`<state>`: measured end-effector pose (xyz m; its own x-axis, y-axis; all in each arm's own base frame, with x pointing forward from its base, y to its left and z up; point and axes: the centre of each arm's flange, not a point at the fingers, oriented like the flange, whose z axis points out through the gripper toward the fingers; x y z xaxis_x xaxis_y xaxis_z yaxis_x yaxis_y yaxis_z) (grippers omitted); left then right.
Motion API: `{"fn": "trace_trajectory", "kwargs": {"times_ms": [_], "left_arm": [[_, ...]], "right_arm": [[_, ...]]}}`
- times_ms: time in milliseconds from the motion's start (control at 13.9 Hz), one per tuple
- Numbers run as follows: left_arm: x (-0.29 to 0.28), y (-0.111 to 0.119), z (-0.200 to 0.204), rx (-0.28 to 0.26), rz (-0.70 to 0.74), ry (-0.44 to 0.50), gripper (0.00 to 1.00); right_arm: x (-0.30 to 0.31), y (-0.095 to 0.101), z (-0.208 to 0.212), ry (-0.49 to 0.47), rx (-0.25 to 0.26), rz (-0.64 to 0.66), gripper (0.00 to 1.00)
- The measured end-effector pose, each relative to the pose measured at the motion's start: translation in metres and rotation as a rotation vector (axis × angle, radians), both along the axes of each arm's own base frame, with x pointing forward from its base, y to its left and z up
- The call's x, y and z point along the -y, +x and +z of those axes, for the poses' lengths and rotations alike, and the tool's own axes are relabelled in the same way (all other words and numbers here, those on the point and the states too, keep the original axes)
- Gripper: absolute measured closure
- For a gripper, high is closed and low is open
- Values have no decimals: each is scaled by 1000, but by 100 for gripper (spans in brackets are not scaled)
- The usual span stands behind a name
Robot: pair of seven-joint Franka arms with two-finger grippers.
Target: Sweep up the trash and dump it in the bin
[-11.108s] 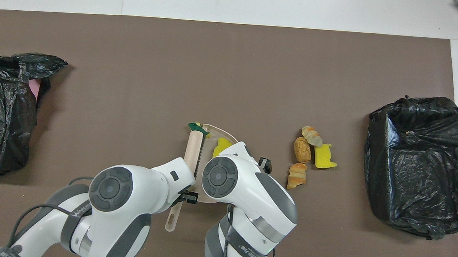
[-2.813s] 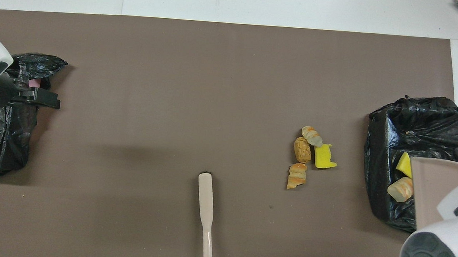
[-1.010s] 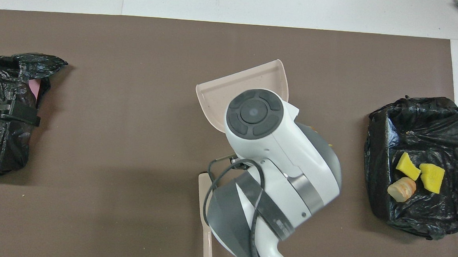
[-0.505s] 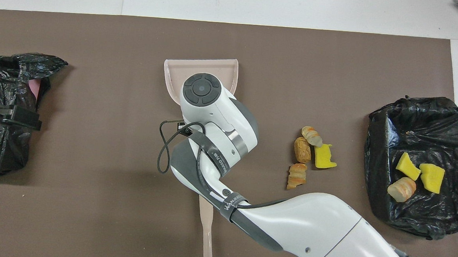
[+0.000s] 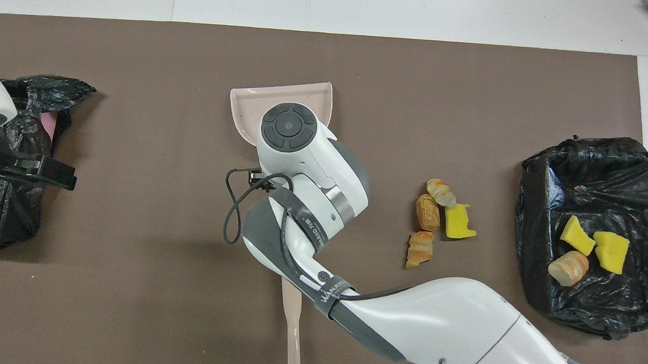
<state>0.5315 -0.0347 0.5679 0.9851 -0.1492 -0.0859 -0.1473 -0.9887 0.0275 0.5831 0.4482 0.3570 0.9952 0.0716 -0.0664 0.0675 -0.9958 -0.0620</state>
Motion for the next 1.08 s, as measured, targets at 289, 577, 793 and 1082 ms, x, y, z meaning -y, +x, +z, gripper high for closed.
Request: {"fn": "trace_trajectory", "kwargs": {"times_ms": [289,577,793,1082], "left_arm": [[26,9,-19,22,-47,-3,0],[72,27,-65,22,-119,-7,0],[113,38,-102,34,-119,-9,0],[178,42,-144,62,-69,-15,0]], "right_arm": [[7,-33,45,-43,-5,26,0],[11,-116,67,-51,-76,56,0],[7,-194,61,-20,-66,92,0],[18,-286,11,8,-35,127,0]]}}
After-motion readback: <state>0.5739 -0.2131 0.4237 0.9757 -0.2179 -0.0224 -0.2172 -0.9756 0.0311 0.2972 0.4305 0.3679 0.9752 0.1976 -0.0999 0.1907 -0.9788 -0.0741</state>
